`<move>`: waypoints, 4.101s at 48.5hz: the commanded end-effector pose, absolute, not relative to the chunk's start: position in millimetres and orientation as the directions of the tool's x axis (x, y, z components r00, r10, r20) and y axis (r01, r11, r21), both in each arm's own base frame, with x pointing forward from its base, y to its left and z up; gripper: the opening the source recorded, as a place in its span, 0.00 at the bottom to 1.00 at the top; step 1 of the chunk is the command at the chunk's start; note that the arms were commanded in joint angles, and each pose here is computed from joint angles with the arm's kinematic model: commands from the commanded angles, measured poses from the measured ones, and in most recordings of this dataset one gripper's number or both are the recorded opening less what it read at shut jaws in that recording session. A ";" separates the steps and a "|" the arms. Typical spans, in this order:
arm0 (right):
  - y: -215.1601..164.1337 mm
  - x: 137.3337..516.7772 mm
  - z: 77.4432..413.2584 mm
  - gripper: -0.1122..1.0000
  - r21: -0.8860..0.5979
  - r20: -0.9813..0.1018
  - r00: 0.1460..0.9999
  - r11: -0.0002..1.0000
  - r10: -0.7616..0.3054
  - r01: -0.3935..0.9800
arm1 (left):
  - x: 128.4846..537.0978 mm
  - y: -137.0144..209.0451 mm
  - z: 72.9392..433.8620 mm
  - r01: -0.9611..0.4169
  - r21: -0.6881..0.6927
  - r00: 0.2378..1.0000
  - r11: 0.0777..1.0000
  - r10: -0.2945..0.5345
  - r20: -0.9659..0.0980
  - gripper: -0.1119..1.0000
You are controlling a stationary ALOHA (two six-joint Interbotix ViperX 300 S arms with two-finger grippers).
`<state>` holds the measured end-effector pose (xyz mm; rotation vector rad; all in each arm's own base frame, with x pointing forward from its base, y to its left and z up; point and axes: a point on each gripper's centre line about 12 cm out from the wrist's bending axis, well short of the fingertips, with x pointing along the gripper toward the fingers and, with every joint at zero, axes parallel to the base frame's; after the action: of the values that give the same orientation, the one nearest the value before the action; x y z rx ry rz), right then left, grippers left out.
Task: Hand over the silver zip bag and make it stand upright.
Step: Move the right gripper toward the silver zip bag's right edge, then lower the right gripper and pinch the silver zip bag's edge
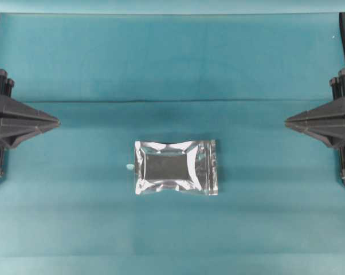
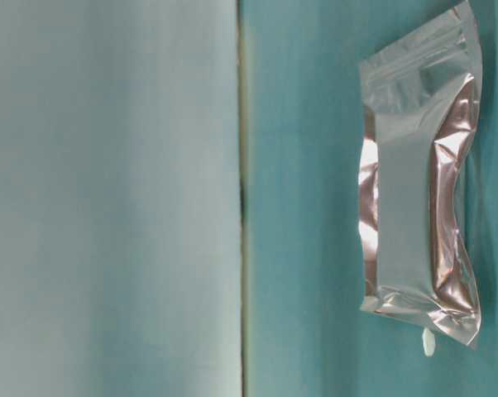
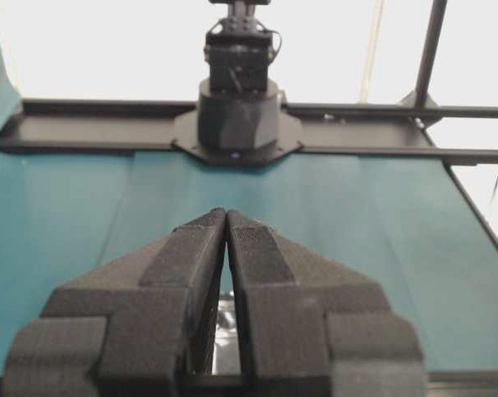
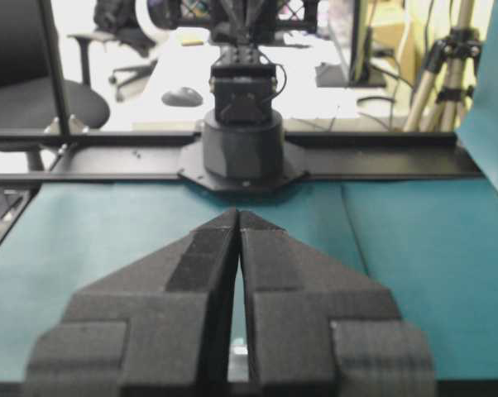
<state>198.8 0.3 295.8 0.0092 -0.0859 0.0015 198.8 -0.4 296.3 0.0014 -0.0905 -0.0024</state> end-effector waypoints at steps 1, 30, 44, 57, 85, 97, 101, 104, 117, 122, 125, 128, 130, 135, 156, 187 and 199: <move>0.6 202.3 304.0 0.24 0.036 0.104 0.995 0.999 0.001 -0.005 | 215.5 -4.5 311.2 0.023 0.004 0.996 1.000 -0.023 0.089 0.23; -17.8 256.8 232.7 0.15 0.703 -0.349 0.932 0.632 -0.094 0.327 | 279.4 -17.1 279.5 0.064 0.005 0.978 0.998 -0.061 -0.201 0.08; -19.1 263.8 204.4 0.25 0.793 -0.455 0.886 0.412 -0.091 0.449 | 292.0 -15.9 275.5 0.057 0.004 0.965 0.998 -0.054 -0.255 0.08; -16.5 265.2 180.7 0.85 0.773 -0.547 0.834 0.340 -0.070 0.536 | 292.2 -15.5 275.8 0.055 0.004 0.965 0.998 -0.052 -0.256 0.11; -12.2 292.8 125.8 0.99 0.748 -0.621 0.776 0.214 -0.108 0.629 | 291.7 -11.8 272.7 0.043 0.004 0.961 0.999 -0.040 -0.273 0.16; 5.3 318.7 103.4 0.99 0.740 -0.640 0.763 0.195 -0.086 0.643 | 291.4 -8.7 271.5 0.032 0.004 0.961 0.999 -0.030 -0.276 0.16; 5.7 325.0 98.8 0.99 0.742 -0.638 0.764 0.189 -0.092 0.643 | 291.4 -8.7 271.5 0.032 0.004 0.961 0.999 -0.030 -0.276 0.16; 5.3 330.0 97.6 0.99 0.748 -0.631 0.770 0.186 -0.098 0.637 | 291.2 -8.7 270.9 0.032 0.004 0.960 0.999 -0.030 -0.277 0.16; 4.7 345.4 95.1 0.99 0.762 -0.610 0.784 0.188 -0.111 0.620 | 290.5 -8.2 269.1 0.031 0.004 0.959 1.000 -0.028 -0.281 0.16; 4.8 346.2 94.3 0.99 0.761 -0.612 0.783 0.188 -0.111 0.621 | 290.5 -8.2 269.1 0.031 0.004 0.959 1.000 -0.028 -0.281 0.16; 4.7 345.7 93.4 0.99 0.759 -0.614 0.781 0.189 -0.111 0.623 | 290.5 -8.7 269.1 0.032 0.004 0.959 0.999 -0.030 -0.281 0.16; 4.7 345.7 93.9 0.99 0.760 -0.613 0.782 0.189 -0.111 0.622 | 290.5 -8.2 269.1 0.031 0.004 0.959 1.000 -0.028 -0.281 0.16; 5.0 345.5 94.0 0.99 0.758 -0.615 0.781 0.190 -0.109 0.624 | 290.5 -8.7 269.1 0.031 0.002 0.959 1.000 -0.030 -0.281 0.16; 5.4 344.3 92.7 0.95 0.750 -0.624 0.774 0.198 -0.105 0.631 | 290.5 -8.2 269.1 0.031 0.004 0.959 1.000 -0.028 -0.281 0.16; 10.2 343.9 92.4 0.25 0.706 -0.668 0.741 0.258 -0.067 0.660 | 290.5 -7.8 269.1 0.029 0.004 0.959 1.000 -0.027 -0.281 0.16; 0.0 368.4 191.0 0.17 0.605 -0.734 0.673 0.535 0.090 0.590 | 288.1 -7.7 267.7 0.028 -0.001 0.959 1.000 -0.027 -0.283 0.17; -9.5 385.8 236.9 0.17 0.517 -0.781 0.612 0.677 0.123 0.523 | 281.3 -7.5 266.8 0.028 0.001 0.960 1.000 -0.027 -0.279 0.17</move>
<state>378.4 -7.5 209.0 0.8650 0.9260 -0.3049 282.7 -8.0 259.7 0.0055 0.3083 -0.0291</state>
